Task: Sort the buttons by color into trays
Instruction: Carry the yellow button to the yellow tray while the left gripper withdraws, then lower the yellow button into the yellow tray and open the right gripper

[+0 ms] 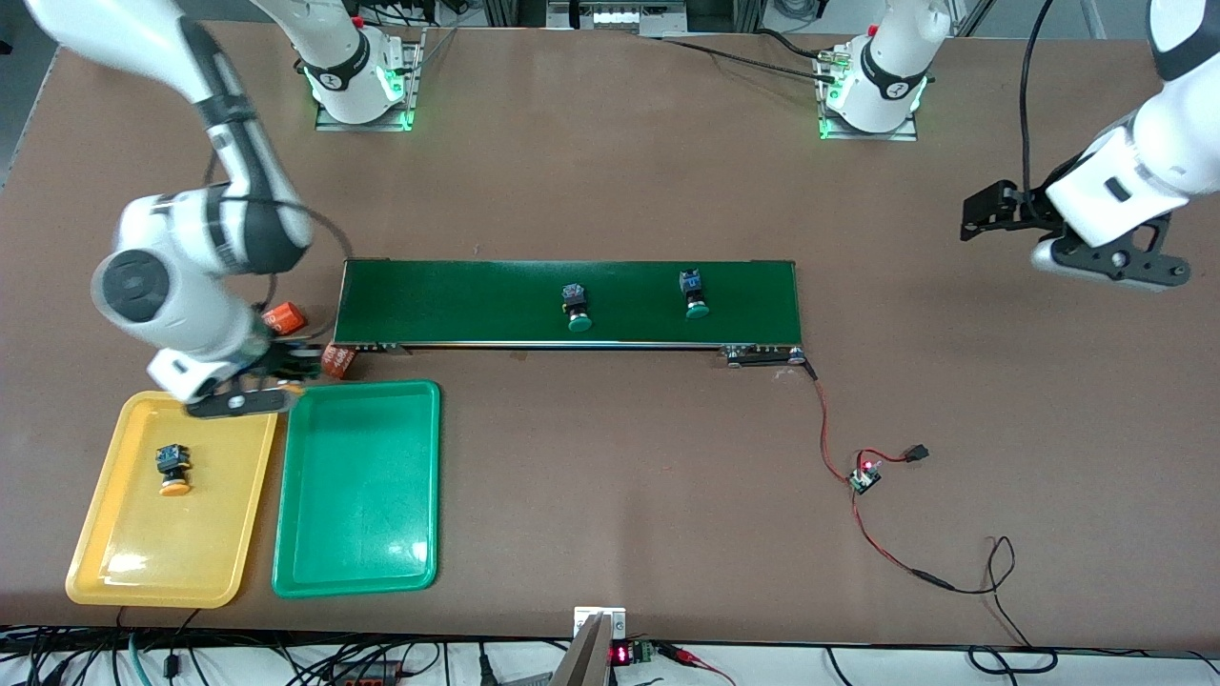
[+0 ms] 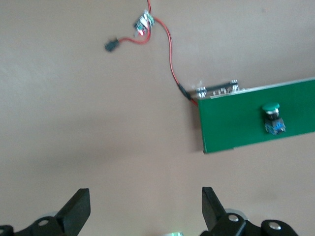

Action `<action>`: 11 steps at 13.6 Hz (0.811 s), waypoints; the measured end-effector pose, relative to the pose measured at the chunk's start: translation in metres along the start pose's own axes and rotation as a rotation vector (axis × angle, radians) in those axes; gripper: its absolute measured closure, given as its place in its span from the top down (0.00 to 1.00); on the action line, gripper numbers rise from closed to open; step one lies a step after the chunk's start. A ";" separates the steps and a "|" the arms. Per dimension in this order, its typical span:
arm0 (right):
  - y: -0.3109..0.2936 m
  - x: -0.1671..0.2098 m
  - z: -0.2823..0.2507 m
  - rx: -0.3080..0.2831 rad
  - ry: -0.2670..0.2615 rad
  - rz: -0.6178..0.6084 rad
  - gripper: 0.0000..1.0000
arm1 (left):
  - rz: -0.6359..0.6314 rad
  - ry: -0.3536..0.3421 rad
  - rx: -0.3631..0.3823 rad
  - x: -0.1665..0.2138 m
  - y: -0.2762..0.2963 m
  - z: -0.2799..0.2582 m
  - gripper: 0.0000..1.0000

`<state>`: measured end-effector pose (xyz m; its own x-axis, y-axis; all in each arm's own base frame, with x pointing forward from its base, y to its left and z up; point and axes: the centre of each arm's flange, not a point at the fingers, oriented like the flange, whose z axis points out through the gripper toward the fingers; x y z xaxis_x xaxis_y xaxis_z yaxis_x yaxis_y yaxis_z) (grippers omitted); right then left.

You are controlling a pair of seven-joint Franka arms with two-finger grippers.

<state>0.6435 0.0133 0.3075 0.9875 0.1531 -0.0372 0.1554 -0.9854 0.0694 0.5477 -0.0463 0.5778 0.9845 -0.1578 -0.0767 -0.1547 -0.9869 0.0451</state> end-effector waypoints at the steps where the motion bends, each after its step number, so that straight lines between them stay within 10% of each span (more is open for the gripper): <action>1: 0.032 0.000 0.013 -0.004 -0.006 -0.018 0.41 | 0.004 0.015 0.058 -0.006 -0.006 -0.001 1.00; 6: 0.095 0.012 0.076 -0.119 0.080 -0.089 0.41 | -0.039 0.048 0.120 -0.007 -0.018 -0.006 1.00; 11: 0.140 0.017 0.120 -0.152 0.153 -0.114 0.41 | -0.077 0.033 0.016 -0.008 -0.025 -0.010 1.00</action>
<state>0.6789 -0.1311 0.1970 0.9540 0.2837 0.0969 0.2569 -0.9403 0.2234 0.5448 -0.0197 0.5874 0.9957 -0.0803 -0.0462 -0.0793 -0.9966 0.0241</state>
